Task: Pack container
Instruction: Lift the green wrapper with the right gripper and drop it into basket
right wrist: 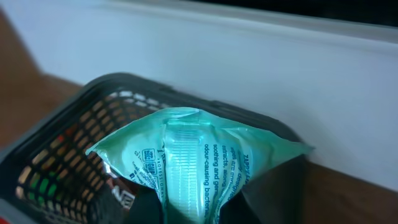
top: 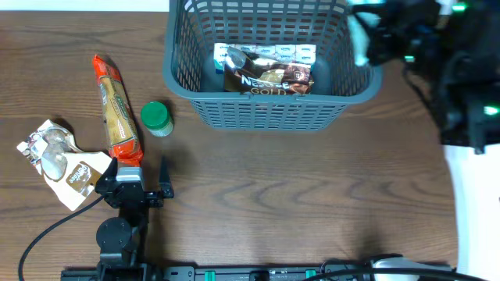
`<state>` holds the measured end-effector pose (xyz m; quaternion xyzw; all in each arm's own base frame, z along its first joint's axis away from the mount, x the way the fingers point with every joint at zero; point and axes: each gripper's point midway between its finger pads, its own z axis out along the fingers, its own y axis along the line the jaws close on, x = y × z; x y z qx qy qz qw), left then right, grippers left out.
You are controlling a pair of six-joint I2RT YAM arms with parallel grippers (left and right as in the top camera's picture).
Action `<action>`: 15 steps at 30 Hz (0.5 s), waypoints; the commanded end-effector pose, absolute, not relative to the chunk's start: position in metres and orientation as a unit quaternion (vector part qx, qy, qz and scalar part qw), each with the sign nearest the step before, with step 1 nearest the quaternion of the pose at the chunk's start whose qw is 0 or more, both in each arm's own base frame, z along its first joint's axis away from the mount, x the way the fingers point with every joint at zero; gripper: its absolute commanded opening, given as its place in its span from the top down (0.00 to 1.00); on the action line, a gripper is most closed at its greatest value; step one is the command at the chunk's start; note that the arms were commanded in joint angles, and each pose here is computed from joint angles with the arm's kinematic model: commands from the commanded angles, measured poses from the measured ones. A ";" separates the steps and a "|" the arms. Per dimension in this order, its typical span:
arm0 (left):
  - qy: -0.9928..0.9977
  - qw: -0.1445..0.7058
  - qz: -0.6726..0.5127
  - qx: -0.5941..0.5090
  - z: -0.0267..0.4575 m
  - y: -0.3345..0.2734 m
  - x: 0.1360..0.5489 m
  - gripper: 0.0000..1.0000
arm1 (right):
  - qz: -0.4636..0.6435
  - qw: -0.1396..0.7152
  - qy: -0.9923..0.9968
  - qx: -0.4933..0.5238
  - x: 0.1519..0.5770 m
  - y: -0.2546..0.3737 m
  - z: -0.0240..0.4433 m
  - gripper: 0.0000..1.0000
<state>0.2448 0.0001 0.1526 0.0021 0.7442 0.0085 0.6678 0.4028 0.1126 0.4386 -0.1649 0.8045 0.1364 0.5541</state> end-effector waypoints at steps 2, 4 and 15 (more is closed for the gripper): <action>0.762 0.647 0.014 0.000 0.135 0.002 0.244 0.01 | 0.085 0.529 0.824 -0.181 0.429 0.134 0.406 0.99; 0.762 0.647 0.014 0.000 0.135 0.002 0.244 0.02 | 0.069 0.510 0.839 -0.178 0.444 0.139 0.384 0.99; 0.762 0.647 0.014 0.000 0.135 0.002 0.244 0.01 | 0.053 0.386 0.911 -0.138 0.504 0.135 0.250 0.99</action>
